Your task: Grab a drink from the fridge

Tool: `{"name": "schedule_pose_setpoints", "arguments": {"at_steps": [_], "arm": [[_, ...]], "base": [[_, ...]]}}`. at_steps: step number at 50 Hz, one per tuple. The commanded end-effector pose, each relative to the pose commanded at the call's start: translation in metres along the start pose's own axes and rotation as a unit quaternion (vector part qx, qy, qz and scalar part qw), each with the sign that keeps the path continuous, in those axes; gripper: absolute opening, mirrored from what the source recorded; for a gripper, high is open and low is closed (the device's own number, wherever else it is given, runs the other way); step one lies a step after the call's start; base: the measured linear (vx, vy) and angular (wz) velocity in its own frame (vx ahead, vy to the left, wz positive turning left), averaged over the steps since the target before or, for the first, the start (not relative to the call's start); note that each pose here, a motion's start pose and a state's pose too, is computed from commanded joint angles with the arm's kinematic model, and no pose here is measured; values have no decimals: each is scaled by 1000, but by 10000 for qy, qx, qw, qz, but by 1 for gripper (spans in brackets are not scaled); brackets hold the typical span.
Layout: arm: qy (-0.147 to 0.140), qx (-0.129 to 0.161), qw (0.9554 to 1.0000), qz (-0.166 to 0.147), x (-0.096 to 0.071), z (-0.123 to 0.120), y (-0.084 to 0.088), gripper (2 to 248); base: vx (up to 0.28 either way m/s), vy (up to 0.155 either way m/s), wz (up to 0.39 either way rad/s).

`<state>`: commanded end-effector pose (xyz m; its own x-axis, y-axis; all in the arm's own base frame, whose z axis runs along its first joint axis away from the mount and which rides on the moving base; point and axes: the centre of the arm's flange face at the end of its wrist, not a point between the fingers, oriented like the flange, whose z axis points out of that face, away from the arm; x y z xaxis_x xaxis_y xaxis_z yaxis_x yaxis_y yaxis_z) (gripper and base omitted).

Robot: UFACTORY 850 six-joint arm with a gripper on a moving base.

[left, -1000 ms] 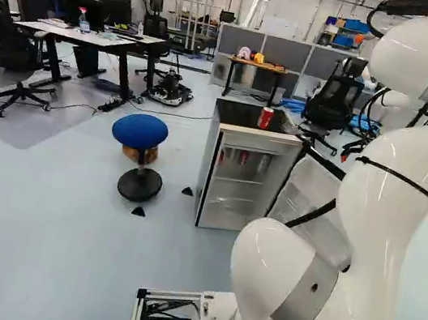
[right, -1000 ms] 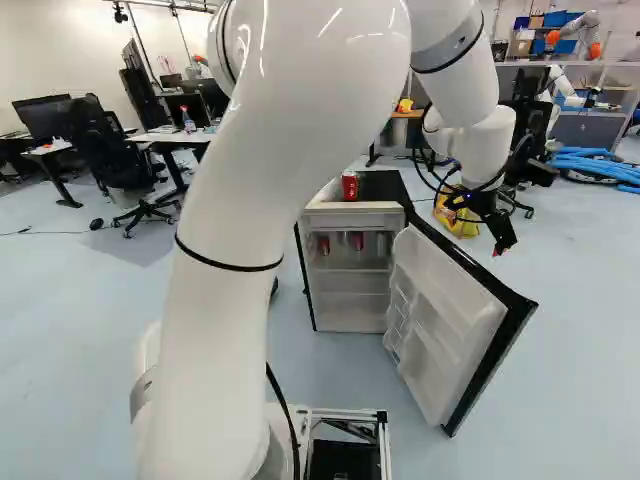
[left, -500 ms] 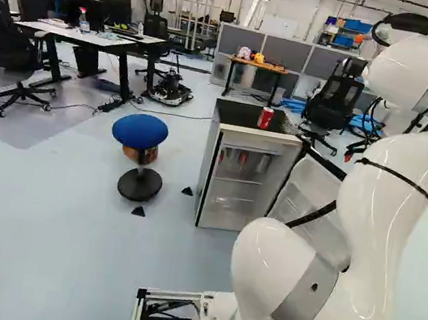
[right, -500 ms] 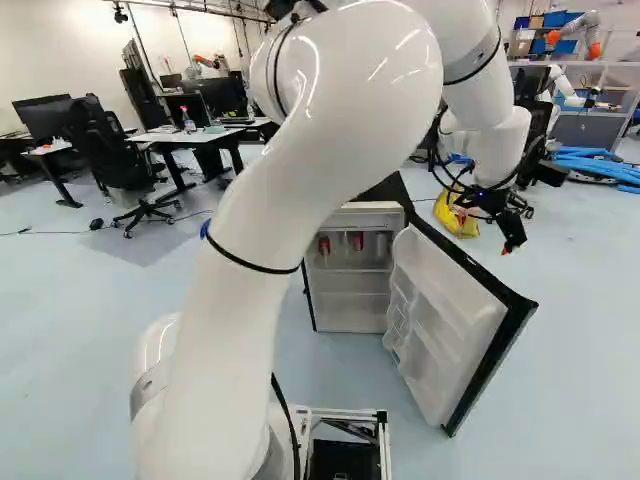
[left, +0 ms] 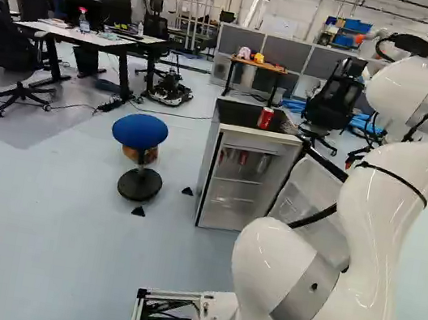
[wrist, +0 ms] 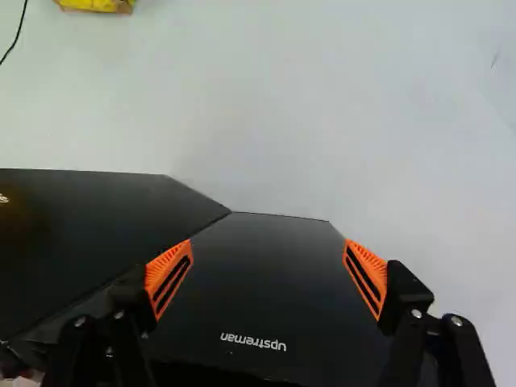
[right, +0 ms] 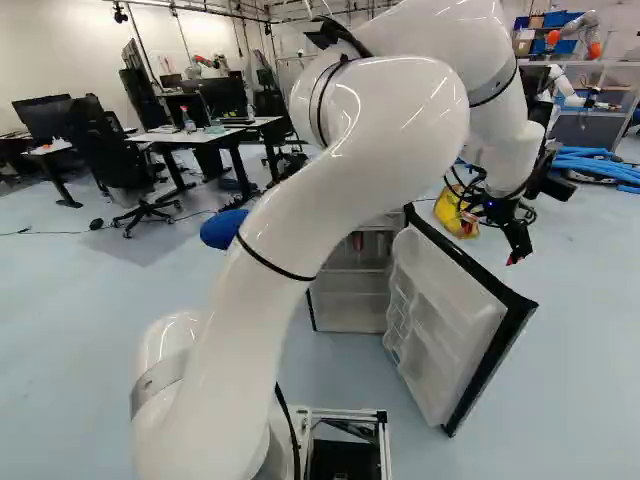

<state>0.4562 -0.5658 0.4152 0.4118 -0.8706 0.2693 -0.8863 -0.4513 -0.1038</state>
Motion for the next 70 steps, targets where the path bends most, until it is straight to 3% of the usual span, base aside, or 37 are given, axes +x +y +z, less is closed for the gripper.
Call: {"name": "schedule_pose_setpoints", "arguments": {"at_steps": [9, 25, 47, 70], "arm": [[-72, -16, 10000, 3, -1, 14, 1, 247], [-154, -37, 9999, 22, -6, 12, 4, 247], [-522, -127, 9985, 106, -32, 2, 21, 247], [-928, -232, 9954, 68, -64, -7, 27, 247]], "base": [[0, 0, 0], [0, 0, 0], [0, 0, 0], [0, 0, 0]]}}
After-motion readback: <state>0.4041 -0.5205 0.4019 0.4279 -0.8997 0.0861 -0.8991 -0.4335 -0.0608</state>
